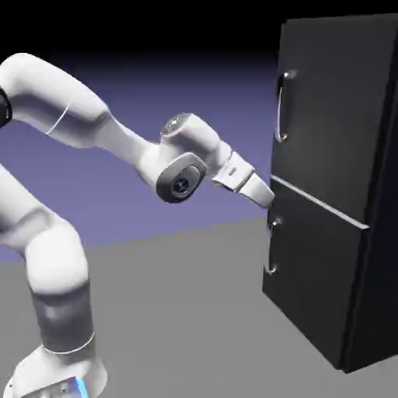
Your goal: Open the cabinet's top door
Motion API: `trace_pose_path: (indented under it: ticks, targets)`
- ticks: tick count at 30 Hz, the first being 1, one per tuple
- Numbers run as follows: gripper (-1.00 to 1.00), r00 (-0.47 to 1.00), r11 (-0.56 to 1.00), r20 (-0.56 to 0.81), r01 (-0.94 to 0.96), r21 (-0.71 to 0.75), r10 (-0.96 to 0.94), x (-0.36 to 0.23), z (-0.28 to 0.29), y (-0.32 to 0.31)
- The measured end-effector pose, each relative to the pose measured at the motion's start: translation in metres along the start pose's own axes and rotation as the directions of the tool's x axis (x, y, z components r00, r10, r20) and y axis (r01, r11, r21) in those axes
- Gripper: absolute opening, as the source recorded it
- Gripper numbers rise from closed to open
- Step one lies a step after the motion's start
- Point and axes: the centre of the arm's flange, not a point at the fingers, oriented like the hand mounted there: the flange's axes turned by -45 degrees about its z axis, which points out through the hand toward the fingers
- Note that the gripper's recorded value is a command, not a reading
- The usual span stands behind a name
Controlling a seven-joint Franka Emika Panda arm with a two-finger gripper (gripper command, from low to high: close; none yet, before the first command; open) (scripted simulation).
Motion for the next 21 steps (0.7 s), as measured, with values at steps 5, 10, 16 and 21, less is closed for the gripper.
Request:
trace_pose_path:
  ticks: [5,10,16,21]
  targets:
    - [0.0,0.998,1.0,-0.065,-0.025,-0.009,0.024,0.021,-0.017,0.013]
    - [0.0,0.99,0.999,-0.132,-0.046,-0.014,0.044,0.038,-0.035,0.022]
    - [0.0,0.975,0.998,-0.213,-0.065,-0.017,0.06,0.053,-0.055,0.029]
    - [0.0,0.958,0.997,-0.28,-0.076,-0.018,0.068,0.063,-0.069,0.03]
